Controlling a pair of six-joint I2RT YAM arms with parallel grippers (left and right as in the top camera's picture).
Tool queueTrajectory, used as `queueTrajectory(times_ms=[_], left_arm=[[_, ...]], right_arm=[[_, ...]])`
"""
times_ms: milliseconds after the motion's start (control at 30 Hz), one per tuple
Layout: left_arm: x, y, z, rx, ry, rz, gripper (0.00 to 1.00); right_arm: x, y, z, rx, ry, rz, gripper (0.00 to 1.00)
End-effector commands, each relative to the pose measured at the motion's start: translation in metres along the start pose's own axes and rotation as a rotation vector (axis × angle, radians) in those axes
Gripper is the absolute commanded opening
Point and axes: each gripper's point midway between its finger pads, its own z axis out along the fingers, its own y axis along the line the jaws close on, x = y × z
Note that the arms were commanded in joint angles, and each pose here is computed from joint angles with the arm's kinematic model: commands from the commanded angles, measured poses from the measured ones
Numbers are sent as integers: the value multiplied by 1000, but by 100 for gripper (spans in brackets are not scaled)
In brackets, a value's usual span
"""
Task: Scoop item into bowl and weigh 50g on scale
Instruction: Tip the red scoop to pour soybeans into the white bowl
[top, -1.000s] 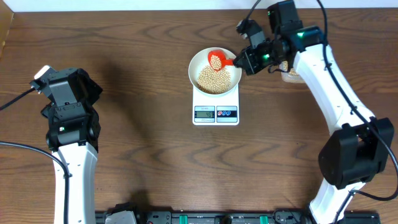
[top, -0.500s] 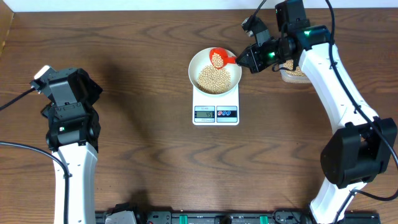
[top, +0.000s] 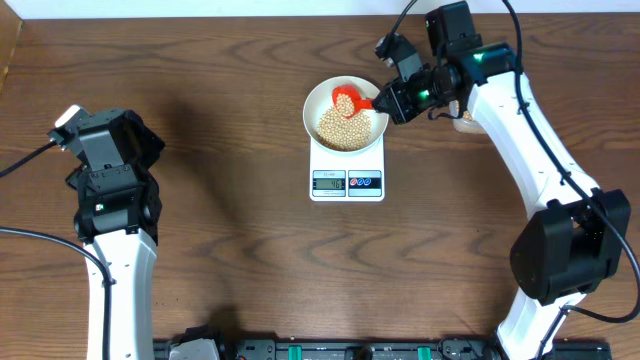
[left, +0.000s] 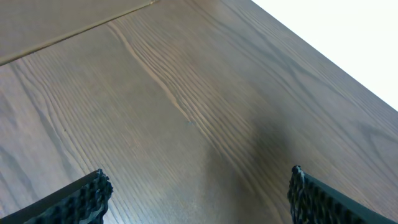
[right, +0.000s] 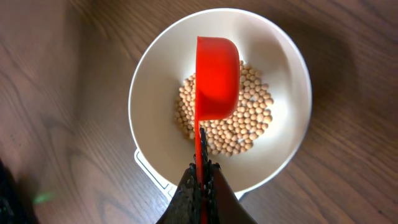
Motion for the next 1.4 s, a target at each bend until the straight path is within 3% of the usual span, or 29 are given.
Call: queueTrajectory(times_ms=[0,1367], left_arm=[[0,4,2,-19,-1,0,93],[0,4,2,-19,-1,0,93]], right_arm=[[-12,5,-17,14,-44,-40,1],[-9,0,-11,155,11,-209,1]])
